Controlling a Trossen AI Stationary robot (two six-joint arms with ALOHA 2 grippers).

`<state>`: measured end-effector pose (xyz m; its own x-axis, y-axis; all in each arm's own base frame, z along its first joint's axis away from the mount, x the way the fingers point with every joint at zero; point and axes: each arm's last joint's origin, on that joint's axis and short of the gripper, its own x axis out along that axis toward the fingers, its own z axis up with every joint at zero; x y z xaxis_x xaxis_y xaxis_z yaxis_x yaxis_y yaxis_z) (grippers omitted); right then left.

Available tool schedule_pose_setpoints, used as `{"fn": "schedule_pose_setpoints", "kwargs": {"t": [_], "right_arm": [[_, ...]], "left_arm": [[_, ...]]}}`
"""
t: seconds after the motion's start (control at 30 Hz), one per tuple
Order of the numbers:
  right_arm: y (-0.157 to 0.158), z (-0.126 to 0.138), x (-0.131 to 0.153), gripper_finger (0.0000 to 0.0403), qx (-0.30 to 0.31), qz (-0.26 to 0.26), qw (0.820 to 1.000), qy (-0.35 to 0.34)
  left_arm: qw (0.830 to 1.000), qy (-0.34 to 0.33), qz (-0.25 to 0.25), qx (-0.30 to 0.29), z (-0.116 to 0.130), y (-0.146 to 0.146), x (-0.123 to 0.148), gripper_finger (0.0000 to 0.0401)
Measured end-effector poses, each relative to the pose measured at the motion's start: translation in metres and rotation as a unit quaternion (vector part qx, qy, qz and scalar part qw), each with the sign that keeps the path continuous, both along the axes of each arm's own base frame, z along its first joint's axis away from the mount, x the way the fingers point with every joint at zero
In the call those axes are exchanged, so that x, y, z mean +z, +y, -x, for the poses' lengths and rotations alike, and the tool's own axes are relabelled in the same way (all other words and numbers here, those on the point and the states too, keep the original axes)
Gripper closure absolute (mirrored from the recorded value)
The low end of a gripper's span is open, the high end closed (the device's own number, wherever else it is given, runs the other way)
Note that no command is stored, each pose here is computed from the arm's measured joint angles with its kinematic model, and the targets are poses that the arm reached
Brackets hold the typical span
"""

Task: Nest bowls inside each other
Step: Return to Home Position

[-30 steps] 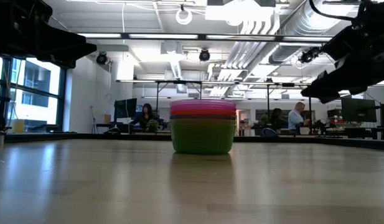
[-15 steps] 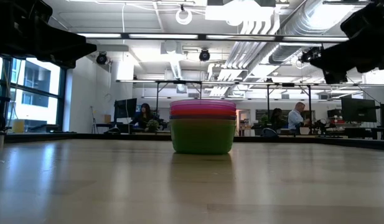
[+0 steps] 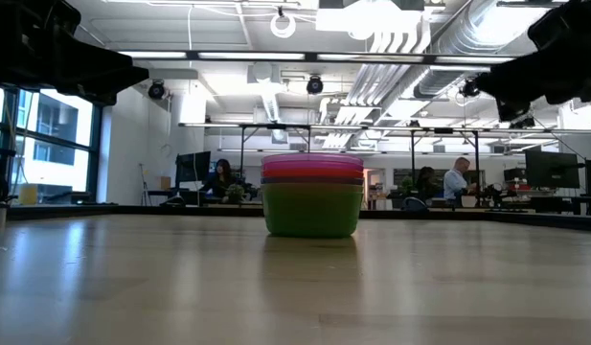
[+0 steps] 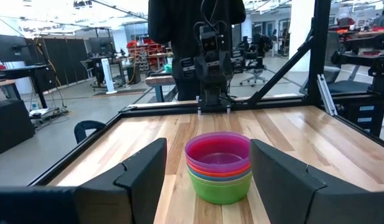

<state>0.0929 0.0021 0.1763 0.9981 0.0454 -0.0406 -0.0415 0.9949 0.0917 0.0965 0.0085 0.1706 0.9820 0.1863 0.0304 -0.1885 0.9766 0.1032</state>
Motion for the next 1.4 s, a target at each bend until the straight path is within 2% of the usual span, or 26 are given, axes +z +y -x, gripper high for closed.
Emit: {"fn": "schedule_pose_setpoints", "kwargs": {"t": [0.17,0.33,0.87,1.0,1.13,1.4], "right_arm": [[0.000,-0.001,0.007,0.0263,-0.003,0.031,0.998,-0.063],[-0.001,-0.002,0.003,0.0263,-0.017,0.041,0.998,-0.047],[-0.003,-0.004,-0.001,0.0263,-0.048,0.055,0.995,-0.070],[-0.002,-0.004,-0.007,0.0263,-0.039,0.044,0.998,-0.036],[-0.001,-0.004,-0.008,0.0263,-0.020,0.039,0.998,-0.036],[-0.001,-0.004,-0.008,0.0263,-0.020,0.036,0.999,-0.034]], "left_arm": [[1.000,0.000,0.000,0.000,0.000,0.000,0.000,0.0185],[1.000,0.000,0.000,0.000,0.000,0.000,0.000,0.0185],[1.000,0.000,0.000,0.000,0.000,0.000,0.000,0.0185],[1.000,0.000,0.000,-0.001,0.000,0.000,0.000,0.0185],[1.000,0.000,0.000,-0.001,0.000,0.000,0.000,0.0185],[1.000,0.000,0.000,0.000,0.000,0.000,0.000,0.0185]]}}
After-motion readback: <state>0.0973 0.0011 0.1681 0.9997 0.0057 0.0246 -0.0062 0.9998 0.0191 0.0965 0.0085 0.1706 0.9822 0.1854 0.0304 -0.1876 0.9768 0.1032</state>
